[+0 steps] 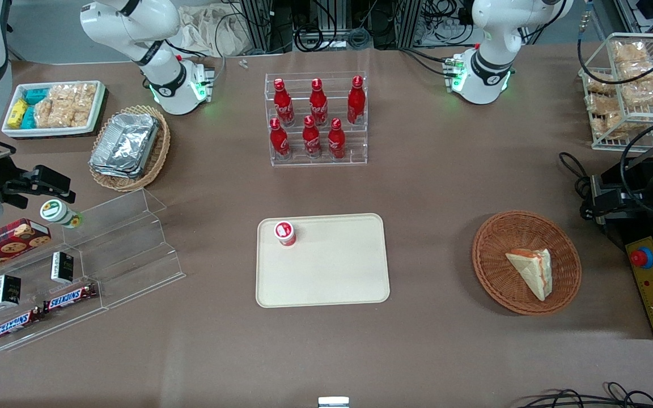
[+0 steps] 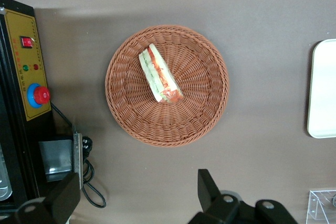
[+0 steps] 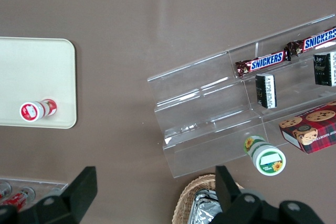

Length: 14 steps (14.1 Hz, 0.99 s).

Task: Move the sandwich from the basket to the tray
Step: 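Move the left gripper over the wrapped sandwich in the wicker basket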

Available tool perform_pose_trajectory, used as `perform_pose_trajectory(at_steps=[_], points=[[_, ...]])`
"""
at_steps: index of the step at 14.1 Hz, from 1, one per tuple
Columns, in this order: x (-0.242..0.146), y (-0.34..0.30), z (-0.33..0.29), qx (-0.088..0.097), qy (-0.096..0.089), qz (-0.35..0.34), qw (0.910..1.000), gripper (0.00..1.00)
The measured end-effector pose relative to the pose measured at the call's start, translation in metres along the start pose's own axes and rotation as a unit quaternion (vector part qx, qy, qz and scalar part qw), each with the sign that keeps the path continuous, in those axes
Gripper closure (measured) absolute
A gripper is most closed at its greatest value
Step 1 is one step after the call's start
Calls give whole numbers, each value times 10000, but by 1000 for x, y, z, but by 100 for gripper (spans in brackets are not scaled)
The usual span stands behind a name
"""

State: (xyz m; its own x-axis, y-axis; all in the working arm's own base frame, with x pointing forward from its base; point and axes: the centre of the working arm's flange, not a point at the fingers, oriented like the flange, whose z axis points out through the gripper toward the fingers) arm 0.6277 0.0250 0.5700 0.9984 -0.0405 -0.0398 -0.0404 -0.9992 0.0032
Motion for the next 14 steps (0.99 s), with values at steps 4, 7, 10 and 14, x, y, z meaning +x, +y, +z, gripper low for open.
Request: perform_pose_trajectory(at_steps=[4, 7, 10, 14], points=[[-5, 0, -11, 23, 81, -5, 10000, 0], [-4, -1, -4, 36, -3, -9, 10000, 0], [-2, -6, 20, 40, -179, -43, 9998, 0], [8, -22, 101, 22, -154, -177, 9997, 0]])
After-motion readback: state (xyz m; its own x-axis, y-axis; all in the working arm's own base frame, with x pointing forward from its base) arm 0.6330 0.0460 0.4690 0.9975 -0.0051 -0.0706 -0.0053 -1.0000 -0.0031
